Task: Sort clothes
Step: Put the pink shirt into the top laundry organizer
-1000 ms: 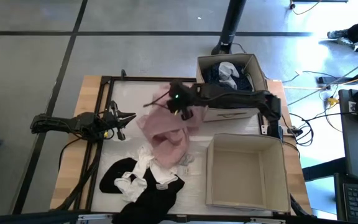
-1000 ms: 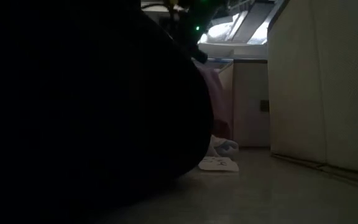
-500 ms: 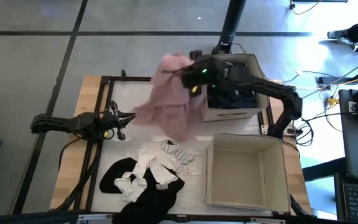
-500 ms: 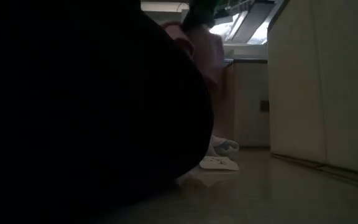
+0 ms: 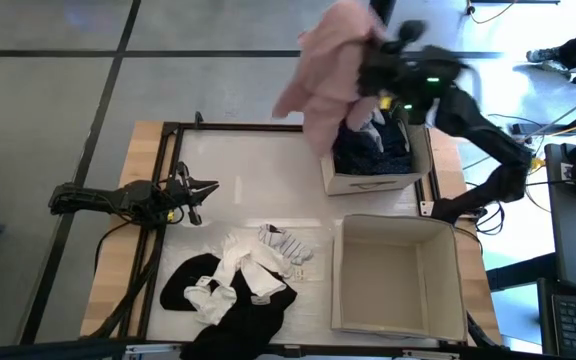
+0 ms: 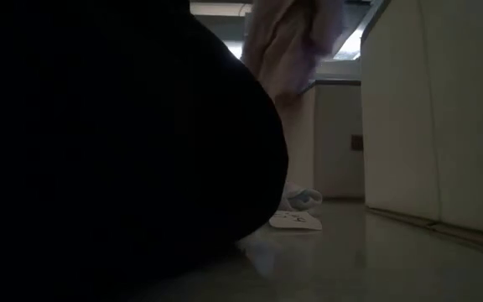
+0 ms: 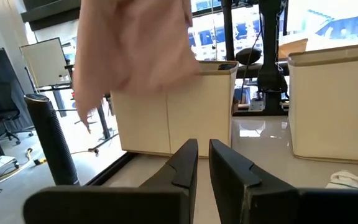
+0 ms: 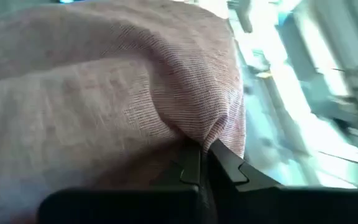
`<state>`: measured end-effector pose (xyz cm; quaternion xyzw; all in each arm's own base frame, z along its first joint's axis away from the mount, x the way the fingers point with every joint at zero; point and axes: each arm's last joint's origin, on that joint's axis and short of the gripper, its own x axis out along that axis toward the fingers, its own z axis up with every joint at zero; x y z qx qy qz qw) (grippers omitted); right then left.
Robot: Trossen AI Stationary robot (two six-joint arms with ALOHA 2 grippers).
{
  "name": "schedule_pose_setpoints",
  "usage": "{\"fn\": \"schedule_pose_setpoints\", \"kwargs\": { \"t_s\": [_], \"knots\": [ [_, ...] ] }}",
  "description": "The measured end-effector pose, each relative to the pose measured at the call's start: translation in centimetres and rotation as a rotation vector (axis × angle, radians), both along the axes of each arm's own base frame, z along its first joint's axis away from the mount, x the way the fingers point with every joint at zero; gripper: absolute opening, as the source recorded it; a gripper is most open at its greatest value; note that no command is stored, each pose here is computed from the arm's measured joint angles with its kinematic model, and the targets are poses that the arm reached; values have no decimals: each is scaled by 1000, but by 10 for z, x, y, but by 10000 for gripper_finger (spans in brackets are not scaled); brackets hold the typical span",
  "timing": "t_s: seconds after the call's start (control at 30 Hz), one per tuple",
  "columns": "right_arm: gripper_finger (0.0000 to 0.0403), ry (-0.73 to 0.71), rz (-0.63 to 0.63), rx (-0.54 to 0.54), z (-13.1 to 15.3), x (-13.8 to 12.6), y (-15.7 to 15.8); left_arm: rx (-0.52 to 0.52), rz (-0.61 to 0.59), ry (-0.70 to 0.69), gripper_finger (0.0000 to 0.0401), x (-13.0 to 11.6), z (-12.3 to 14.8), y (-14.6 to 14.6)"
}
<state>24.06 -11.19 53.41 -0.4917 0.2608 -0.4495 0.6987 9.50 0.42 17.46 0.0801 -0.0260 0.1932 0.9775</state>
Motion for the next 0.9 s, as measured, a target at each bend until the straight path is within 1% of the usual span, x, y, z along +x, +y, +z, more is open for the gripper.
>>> {"fn": "schedule_pose_setpoints", "kwargs": {
  "t_s": [0.1,0.17,0.33,0.47,0.53,0.6,0.73,0.9],
  "knots": [
    [7,-17,-97,-77,19,-27,9,0,1,0,31,0,0,0],
    [7,-29,-137,-98,27,-44,14,0,1,0,31,0,0,0],
    [7,-110,-148,-114,42,-80,28,0,1,0,31,0,0,0],
    [7,-141,-174,-93,44,-97,34,0,1,0,31,0,0,0],
    [7,-132,-164,-45,38,-97,34,0,2,-2,31,0,0,0],
    [7,-103,-154,26,28,-94,33,-1,2,-4,31,0,0,0],
    [7,24,-149,196,-2,-87,30,0,2,-5,31,0,0,0],
    [7,116,-155,430,-34,-81,29,1,2,-5,31,0,1,0]
  ]
}}
